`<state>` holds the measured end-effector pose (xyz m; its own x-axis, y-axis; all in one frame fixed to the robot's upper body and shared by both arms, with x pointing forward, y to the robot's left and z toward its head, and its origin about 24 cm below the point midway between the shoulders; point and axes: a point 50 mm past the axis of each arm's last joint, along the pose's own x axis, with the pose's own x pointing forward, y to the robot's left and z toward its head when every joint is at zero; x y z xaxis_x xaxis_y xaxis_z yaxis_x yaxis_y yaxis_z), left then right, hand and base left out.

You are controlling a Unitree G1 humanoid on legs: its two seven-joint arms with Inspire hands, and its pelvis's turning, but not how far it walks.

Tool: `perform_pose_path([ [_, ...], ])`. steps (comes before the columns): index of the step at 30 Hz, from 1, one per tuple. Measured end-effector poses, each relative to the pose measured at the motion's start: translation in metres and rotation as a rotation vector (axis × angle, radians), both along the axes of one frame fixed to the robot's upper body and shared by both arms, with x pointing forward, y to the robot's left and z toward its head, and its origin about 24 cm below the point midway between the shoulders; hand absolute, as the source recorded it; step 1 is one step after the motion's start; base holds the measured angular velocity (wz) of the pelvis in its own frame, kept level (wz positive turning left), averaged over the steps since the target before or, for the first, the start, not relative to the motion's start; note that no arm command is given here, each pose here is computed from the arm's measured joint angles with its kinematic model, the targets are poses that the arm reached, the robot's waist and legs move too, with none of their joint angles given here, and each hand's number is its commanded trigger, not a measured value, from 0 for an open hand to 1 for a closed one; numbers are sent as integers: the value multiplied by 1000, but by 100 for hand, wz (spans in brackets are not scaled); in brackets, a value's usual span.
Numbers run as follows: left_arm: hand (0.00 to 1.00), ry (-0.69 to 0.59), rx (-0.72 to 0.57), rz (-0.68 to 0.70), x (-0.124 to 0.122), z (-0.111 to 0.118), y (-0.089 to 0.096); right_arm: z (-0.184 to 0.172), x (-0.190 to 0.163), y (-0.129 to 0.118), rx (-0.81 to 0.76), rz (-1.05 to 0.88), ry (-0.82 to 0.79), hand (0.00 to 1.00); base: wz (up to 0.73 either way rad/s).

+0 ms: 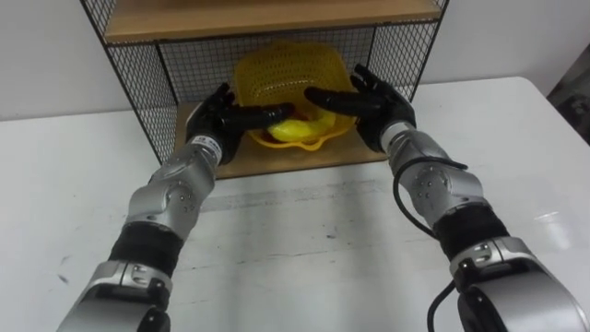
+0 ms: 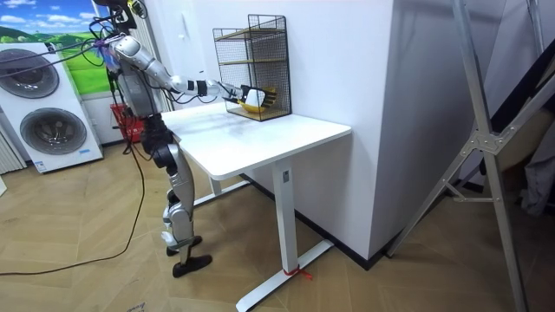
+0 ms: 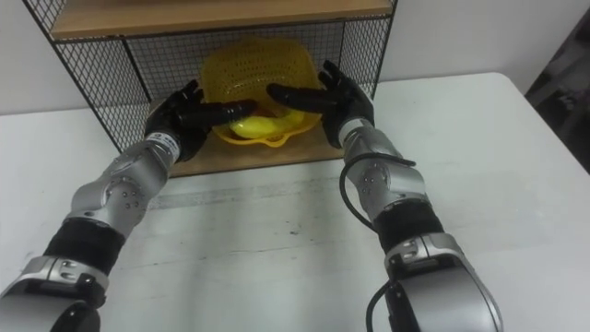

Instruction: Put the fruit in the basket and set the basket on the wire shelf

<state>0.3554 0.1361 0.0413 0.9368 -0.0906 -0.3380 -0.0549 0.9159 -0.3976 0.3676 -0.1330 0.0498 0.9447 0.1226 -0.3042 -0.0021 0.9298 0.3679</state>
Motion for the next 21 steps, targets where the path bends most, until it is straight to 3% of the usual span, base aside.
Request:
perform_pose_path([
  [13,0,14,21,93,1,1,26,2,1,-4,38,-18,-7,0,1],
  [21,0,-4,40,128,2,8,30,12,3,-7,33,-12,-51,0,5],
])
